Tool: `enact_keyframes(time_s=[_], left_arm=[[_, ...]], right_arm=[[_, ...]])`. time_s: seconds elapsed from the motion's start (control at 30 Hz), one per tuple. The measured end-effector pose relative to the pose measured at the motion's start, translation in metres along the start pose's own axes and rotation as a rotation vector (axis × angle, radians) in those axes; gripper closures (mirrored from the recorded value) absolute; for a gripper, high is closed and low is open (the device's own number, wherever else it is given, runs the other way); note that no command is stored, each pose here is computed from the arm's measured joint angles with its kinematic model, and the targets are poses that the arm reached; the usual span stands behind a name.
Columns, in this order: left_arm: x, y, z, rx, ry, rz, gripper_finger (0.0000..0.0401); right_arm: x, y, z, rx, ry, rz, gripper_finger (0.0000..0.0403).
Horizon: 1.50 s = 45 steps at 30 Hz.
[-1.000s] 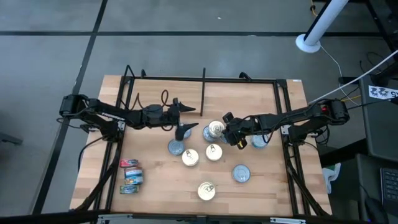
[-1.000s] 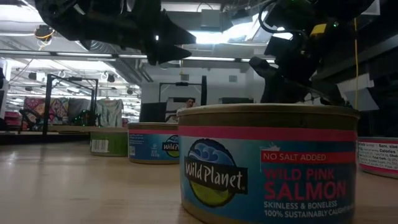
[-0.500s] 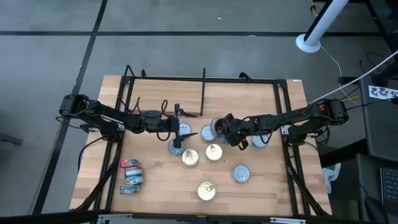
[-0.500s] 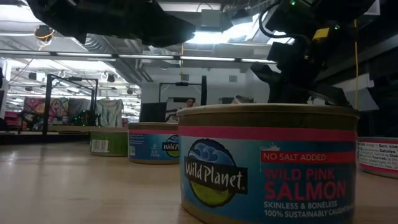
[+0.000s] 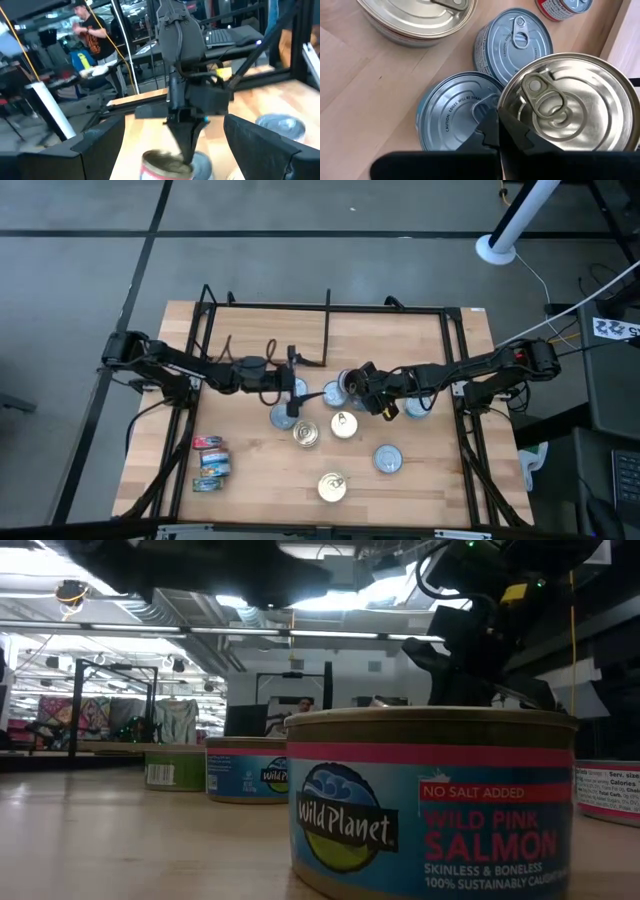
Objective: Stack canned seafood by type on shelf
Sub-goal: Put the blue pink tuna can on the shelf
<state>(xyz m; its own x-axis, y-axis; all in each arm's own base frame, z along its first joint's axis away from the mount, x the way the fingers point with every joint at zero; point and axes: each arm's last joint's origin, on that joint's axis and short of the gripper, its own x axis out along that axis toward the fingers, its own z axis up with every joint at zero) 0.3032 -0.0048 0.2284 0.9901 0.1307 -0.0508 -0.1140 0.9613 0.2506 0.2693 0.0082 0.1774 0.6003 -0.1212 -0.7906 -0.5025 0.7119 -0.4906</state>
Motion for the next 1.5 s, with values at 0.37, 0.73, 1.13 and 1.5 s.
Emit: enact_keyframes(time_s=[0.37,0.73,1.13,1.5], left_arm=[[0.063,-0.005,-0.002,-0.549,0.255,0.029,0.0066],[0.057,0.012,-0.026,-1.026,0.498,0.242,0.0066],[0.073,0.008,-0.054,-1.189,0.513,0.226,0.0066],[0.079,0.012,-0.068,-1.230,0.514,0.258,0.0066]], right_arm=[[0.000,0.000,0.000,0.007,0.002,0.001,0.0401],[0.000,0.000,0.000,0.007,0.000,0.002,0.0401],[-0.001,0.000,0.000,0.007,0.000,0.003,0.0401],[-0.001,0.000,0.000,0.007,-0.001,0.004,0.0401]])
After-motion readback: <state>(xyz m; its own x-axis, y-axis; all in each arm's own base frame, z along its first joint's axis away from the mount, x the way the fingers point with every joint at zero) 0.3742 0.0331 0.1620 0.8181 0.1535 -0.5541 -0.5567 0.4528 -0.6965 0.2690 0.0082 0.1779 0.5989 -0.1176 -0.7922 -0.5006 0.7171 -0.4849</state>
